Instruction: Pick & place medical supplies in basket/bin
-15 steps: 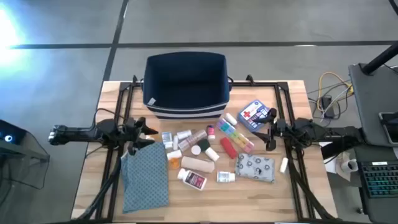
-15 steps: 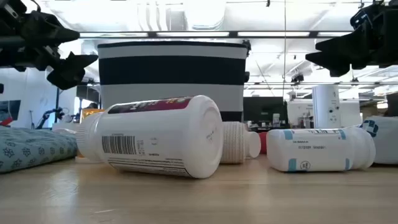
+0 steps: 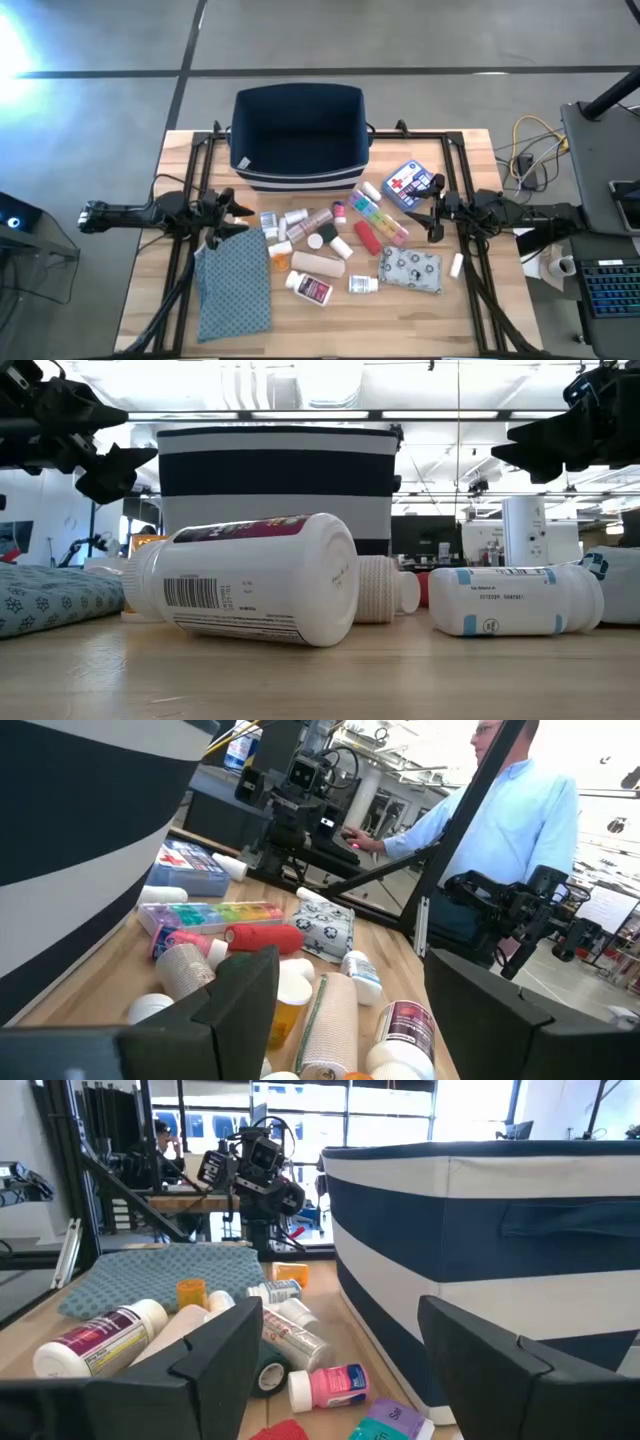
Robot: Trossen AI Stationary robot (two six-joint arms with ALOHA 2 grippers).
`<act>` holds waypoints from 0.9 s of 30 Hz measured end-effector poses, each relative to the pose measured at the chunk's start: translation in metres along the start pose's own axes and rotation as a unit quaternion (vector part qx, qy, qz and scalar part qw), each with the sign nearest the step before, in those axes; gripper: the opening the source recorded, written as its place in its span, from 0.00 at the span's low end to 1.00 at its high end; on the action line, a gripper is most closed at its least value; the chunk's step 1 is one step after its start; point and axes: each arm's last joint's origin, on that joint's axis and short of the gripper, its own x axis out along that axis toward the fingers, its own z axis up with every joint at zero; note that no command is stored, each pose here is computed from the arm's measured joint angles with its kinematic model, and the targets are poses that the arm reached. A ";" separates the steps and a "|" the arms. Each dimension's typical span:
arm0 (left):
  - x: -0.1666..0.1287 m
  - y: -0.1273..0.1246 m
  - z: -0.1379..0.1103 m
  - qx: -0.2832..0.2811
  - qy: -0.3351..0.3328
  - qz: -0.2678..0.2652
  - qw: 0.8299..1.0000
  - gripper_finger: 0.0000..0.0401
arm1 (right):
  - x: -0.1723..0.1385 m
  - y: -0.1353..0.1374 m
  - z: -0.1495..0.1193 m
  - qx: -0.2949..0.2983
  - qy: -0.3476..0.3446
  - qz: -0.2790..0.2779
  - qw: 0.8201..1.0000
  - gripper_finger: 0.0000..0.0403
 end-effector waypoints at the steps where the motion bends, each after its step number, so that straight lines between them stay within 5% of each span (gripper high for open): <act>1: 0.000 0.000 0.000 0.000 0.000 0.000 1.000 0.57 | 0.000 0.000 0.000 0.000 0.000 0.000 1.000 0.65; 27: 0.000 0.000 0.000 0.000 0.000 0.000 1.000 0.57 | 0.000 0.000 0.000 0.000 0.000 0.000 1.000 0.65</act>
